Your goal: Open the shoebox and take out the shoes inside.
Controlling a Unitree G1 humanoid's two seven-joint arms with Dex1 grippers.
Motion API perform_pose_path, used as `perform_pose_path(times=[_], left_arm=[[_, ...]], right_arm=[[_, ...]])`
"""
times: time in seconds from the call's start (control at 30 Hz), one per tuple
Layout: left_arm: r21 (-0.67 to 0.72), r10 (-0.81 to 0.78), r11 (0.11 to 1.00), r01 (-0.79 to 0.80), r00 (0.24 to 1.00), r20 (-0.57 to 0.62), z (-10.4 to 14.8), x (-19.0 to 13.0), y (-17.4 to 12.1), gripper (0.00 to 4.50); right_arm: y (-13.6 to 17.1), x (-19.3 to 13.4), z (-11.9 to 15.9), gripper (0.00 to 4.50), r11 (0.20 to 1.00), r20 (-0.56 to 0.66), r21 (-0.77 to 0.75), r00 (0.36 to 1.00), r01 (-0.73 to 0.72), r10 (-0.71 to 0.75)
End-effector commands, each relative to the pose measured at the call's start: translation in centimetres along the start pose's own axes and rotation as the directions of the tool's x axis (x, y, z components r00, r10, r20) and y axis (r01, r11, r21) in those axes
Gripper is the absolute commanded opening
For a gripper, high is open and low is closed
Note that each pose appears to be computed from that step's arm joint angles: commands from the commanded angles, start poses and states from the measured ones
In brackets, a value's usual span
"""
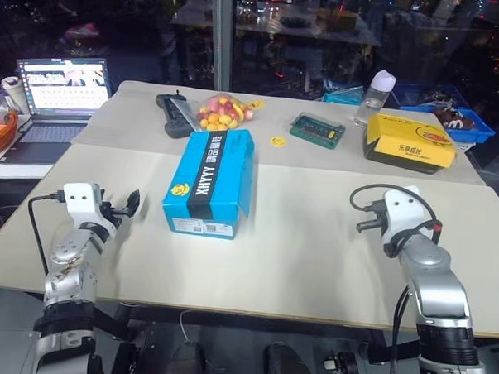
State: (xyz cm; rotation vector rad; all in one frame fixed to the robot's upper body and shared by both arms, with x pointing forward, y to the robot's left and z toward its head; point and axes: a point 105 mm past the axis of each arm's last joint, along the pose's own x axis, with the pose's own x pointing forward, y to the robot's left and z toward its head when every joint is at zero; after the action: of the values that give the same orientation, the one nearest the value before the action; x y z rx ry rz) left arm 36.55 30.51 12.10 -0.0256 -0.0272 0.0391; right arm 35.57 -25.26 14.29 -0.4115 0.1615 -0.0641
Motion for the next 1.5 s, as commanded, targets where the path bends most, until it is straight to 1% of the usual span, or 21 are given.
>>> perform_pose_path(times=[0.03,0.13,0.53,0.63,0.7,0.73,0.77,0.8,0.83,0.87,0.9,0.93,0.97,1.0,1.03,1.07,1.17,1.37,1.43,1.47,1.5], left_arm=[[0.020,-0.008,1.000,0.007,0.998,0.066,1.8,0.2,-0.3,4.50],[0.012,0.000,1.000,-0.001,0.999,0.051,1.5,0.3,-0.3,4.50],[0.019,0.003,1.000,-0.004,0.999,0.047,1.5,0.2,-0.1,4.50],[0.039,-0.026,0.999,0.025,0.999,0.033,1.3,0.4,-0.4,4.50],[0.056,-0.071,0.996,0.070,0.997,0.017,1.1,0.5,-0.9,4.50],[0.130,-0.176,0.976,0.175,0.984,-0.010,1.0,0.4,-2.0,4.50],[0.181,-0.250,0.950,0.253,0.968,-0.039,0.8,0.2,-2.7,4.50],[0.206,-0.329,0.918,0.340,0.940,-0.087,0.6,-0.1,-3.1,4.50],[0.214,-0.376,0.894,0.394,0.919,-0.121,0.4,-0.3,-3.3,4.50],[0.223,-0.406,0.876,0.428,0.903,-0.141,0.5,-0.3,-3.2,4.50],[0.236,-0.430,0.857,0.458,0.888,-0.161,0.6,-0.2,-3.2,4.50],[0.249,-0.452,0.838,0.485,0.874,-0.179,0.6,-0.1,-3.3,4.50],[0.257,-0.468,0.825,0.504,0.863,-0.191,0.7,0.0,-3.3,4.50],[0.261,-0.487,0.809,0.527,0.849,-0.206,0.6,0.1,-3.5,4.50],[0.265,-0.514,0.788,0.555,0.831,-0.212,1.0,0.3,-3.9,4.50],[0.270,-0.535,0.771,0.577,0.817,-0.217,1.2,0.5,-4.2,4.50],[0.288,-0.564,0.740,0.608,0.794,-0.225,1.6,1.0,-4.7,4.50],[0.294,-0.593,0.721,0.627,0.778,-0.207,2.2,1.7,-5.4,4.50],[0.293,-0.600,0.718,0.631,0.775,-0.199,2.3,1.9,-5.8,3.98],[0.292,-0.606,0.713,0.638,0.770,-0.200,2.2,2.0,-6.0,3.82],[0.291,-0.613,0.708,0.644,0.764,-0.202,2.1,2.0,-6.3,3.40]], right_arm=[[-0.8,-0.2,1.8,0.02,1.000,0.074,0.002,0.997,0.027,-0.027],[-0.8,-0.2,1.5,0.02,1.000,0.057,-0.001,0.998,0.028,-0.028],[-0.7,0.0,1.4,0.02,1.000,0.052,-0.007,0.998,0.027,-0.026],[-0.7,0.1,1.4,0.02,1.000,0.050,-0.005,0.999,0.019,-0.019],[-0.5,0.2,1.4,0.02,1.000,0.048,0.001,0.999,-0.005,0.005],[0.9,0.0,1.8,0.02,0.991,0.061,0.057,0.991,-0.121,0.117],[2.0,-0.3,2.1,0.02,0.974,0.078,0.096,0.977,-0.207,0.200],[4.7,-1.5,3.6,0.02,0.903,0.137,0.117,0.907,-0.414,0.398],[6.6,-2.7,4.6,0.02,0.827,0.178,0.116,0.831,-0.550,0.528],[8.2,-3.9,5.7,0.02,0.742,0.213,0.091,0.741,-0.664,0.637],[9.3,-4.9,6.5,0.02,0.670,0.234,0.059,0.662,-0.740,0.711],[9.8,-5.2,7.2,0.02,0.631,0.251,0.040,0.619,-0.775,0.744],[10.1,-5.4,7.7,0.02,0.605,0.261,0.028,0.590,-0.796,0.764],[10.4,-5.4,8.2,0.02,0.584,0.278,0.030,0.568,-0.811,0.774],[10.6,-4.7,8.8,0.02,0.569,0.303,0.054,0.556,-0.821,0.774],[10.9,-4.0,9.1,0.02,0.561,0.311,0.065,0.551,-0.825,0.774],[11.8,-2.4,8.8,0.02,0.570,0.270,0.040,0.558,-0.821,0.784],[12.6,1.2,7.1,0.02,0.662,0.179,-0.025,0.649,-0.749,0.740],[13.1,1.8,6.8,0.00,0.670,0.167,-0.046,0.655,-0.741,0.737],[13.5,2.0,6.8,0.00,0.668,0.163,-0.054,0.654,-0.742,0.739],[13.8,2.3,6.7,0.00,0.671,0.155,-0.063,0.657,-0.739,0.738]])
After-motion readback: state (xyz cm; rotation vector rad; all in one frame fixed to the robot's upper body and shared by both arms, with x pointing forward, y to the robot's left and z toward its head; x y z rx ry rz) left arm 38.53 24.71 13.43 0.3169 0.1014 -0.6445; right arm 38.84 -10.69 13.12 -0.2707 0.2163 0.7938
